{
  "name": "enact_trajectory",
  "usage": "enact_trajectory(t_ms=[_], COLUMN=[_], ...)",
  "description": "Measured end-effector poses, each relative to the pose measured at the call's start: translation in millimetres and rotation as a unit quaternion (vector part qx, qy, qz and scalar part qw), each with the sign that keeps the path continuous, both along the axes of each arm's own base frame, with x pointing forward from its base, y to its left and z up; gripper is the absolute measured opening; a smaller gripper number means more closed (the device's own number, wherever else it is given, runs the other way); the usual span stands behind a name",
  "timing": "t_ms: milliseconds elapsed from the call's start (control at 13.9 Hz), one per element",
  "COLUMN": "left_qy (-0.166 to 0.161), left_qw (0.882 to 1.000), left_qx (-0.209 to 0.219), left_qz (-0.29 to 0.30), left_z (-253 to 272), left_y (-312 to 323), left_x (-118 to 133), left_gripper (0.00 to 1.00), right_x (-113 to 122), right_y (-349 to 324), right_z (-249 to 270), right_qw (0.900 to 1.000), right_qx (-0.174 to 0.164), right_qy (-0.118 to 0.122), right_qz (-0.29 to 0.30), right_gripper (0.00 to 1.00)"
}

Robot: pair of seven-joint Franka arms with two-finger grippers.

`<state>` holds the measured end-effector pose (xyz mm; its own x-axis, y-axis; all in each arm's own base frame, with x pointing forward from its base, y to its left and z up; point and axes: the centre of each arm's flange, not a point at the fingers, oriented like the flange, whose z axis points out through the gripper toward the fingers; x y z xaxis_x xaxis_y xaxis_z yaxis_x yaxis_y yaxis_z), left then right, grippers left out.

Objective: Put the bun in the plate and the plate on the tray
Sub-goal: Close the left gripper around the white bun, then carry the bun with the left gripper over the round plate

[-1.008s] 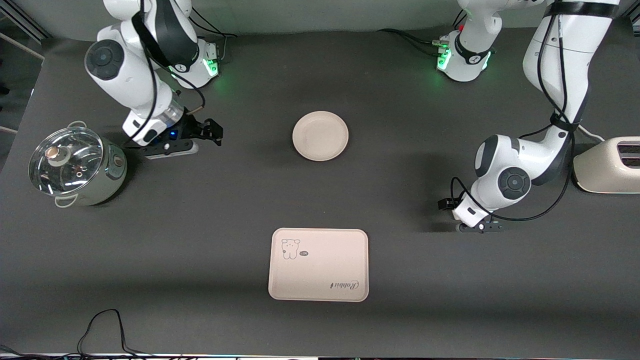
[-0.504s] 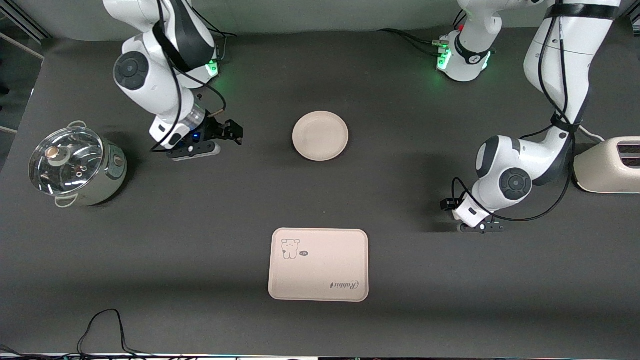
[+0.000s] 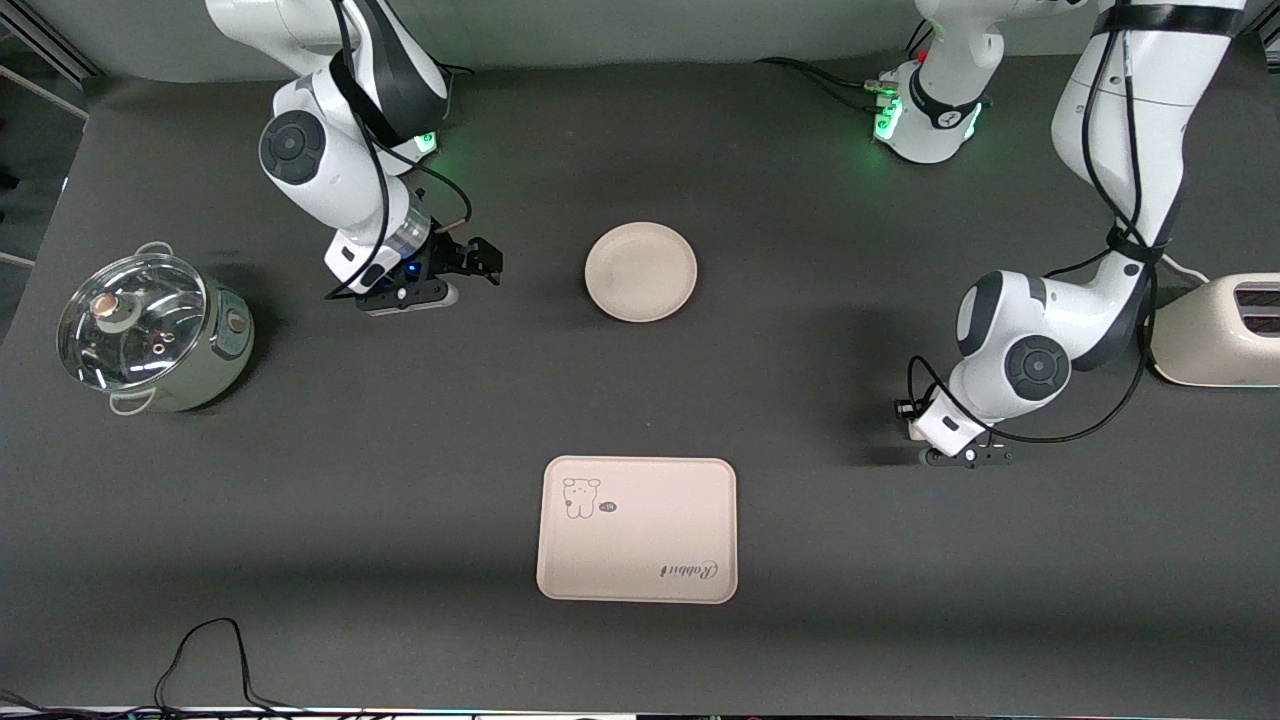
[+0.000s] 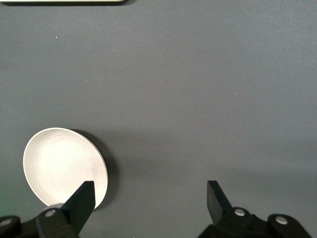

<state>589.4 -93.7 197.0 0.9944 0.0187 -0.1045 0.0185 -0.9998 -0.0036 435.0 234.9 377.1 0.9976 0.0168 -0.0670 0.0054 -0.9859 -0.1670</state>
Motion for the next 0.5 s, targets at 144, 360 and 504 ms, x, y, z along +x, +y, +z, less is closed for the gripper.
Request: enact_trajectory(t_ms=[144,360,504], left_qy=[0.013,0.030,0.037], left_qw=[1.000,0.999,0.999], left_qx=[0.010,0.014,0.000], left_qz=[-0.003,0.002,0.002], left_z=[34.2,130.6,205.9], left_y=[-5.5,-42.8,-75.8], left_x=[-0.6,-19.9,-50.6], left_gripper=[0.13,0.08,0.08], right_x=[-2.8,-12.1,-14.3], right_y=[6.8,14.3,12.7], right_z=[-3.9,-19.4,-29.0], right_qw=[1.000,1.000,1.000], right_qx=[0.002,0.003,0.002], right_qy=[-0.008,-0.019,-0.017], right_qz=[-0.011,-0.015,-0.017], right_gripper=[1.00,1.00,1.00])
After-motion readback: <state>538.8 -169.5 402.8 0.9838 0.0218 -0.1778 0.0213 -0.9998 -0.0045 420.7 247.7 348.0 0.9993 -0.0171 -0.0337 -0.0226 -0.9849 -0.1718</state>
